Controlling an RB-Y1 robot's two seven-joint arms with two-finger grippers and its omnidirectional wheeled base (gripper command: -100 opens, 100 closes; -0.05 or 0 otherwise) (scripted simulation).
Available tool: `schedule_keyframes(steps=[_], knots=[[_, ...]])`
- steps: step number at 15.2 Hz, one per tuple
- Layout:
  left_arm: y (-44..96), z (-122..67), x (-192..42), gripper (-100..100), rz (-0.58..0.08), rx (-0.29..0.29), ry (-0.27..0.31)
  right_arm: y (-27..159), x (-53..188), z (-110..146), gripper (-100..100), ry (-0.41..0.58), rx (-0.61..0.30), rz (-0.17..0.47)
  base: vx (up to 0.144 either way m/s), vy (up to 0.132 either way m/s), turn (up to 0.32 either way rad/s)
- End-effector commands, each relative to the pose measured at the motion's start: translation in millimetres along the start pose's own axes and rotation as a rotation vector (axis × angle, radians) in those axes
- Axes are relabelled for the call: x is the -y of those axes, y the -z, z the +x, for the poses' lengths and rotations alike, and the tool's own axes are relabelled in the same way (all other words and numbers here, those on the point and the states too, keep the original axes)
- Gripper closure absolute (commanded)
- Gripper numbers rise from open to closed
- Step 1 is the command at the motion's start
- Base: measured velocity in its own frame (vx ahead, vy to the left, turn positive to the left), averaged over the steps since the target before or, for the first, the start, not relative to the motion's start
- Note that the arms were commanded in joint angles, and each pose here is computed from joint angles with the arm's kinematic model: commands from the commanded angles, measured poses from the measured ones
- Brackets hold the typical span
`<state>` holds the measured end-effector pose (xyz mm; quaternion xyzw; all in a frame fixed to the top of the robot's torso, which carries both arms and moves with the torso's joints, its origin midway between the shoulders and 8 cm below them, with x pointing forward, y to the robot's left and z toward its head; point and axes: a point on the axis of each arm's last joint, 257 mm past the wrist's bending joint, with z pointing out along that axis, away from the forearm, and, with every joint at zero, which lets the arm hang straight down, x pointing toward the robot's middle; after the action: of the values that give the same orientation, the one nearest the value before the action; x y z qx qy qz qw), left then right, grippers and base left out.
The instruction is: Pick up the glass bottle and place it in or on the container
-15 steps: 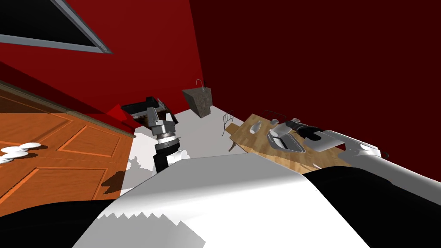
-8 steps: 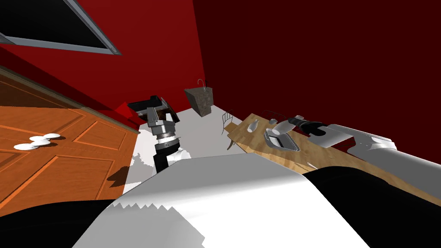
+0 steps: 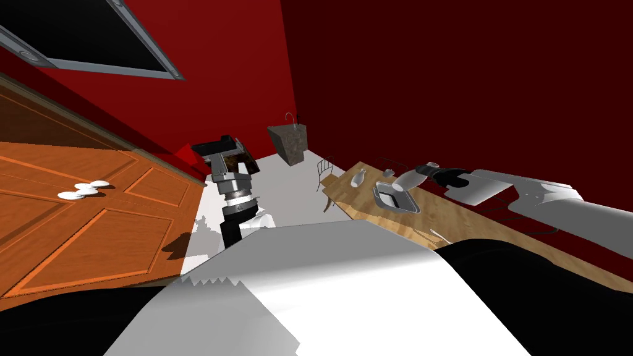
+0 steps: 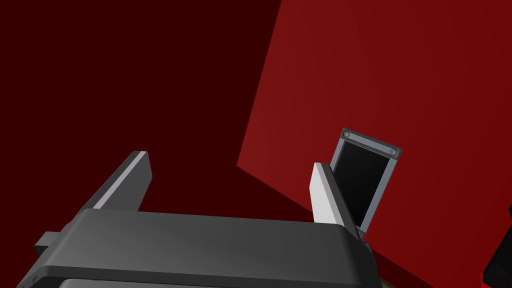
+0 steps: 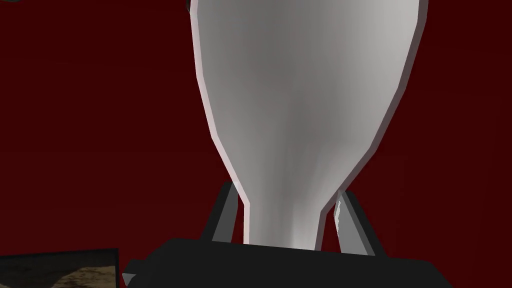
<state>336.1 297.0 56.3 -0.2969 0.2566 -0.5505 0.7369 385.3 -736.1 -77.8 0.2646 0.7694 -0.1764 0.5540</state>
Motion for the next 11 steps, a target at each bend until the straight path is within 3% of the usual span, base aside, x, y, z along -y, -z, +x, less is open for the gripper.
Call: schedule_keyframes(steps=[1, 3, 4, 8, 11], knots=[[0.0, 0.0, 0.0, 0, 0.0, 0.0, 0.0, -0.5, -0.2, -2.4, 100, 0.0, -0.008, 0.013, -0.1, -0.103, 0.04], [0.0, 0.0, 0.0, 0, 0.0, 0.0, 0.0, -0.6, -0.4, -2.2, 100, 0.001, -0.008, 0.011, -0.07, -0.078, 0.026], [0.0, 0.0, 0.0, 0, 0.0, 0.0, 0.0, -0.7, 0.0, -2.6, -100, 0.0, -0.009, 0.014, -0.02, -0.024, 0.001], [0.1, 0.0, 0.0, 0, 0.0, 0.0, 0.0, -0.7, 0.4, -2.4, -100, 0.0, -0.009, 0.015, -0.004, -0.005, -0.001], [0.0, 0.0, 0.0, 0, 0.0, 0.0, 0.0, -0.9, -21.3, -24.9, -100, 0.0, -0.009, 0.012, -0.042, -0.046, -0.022]])
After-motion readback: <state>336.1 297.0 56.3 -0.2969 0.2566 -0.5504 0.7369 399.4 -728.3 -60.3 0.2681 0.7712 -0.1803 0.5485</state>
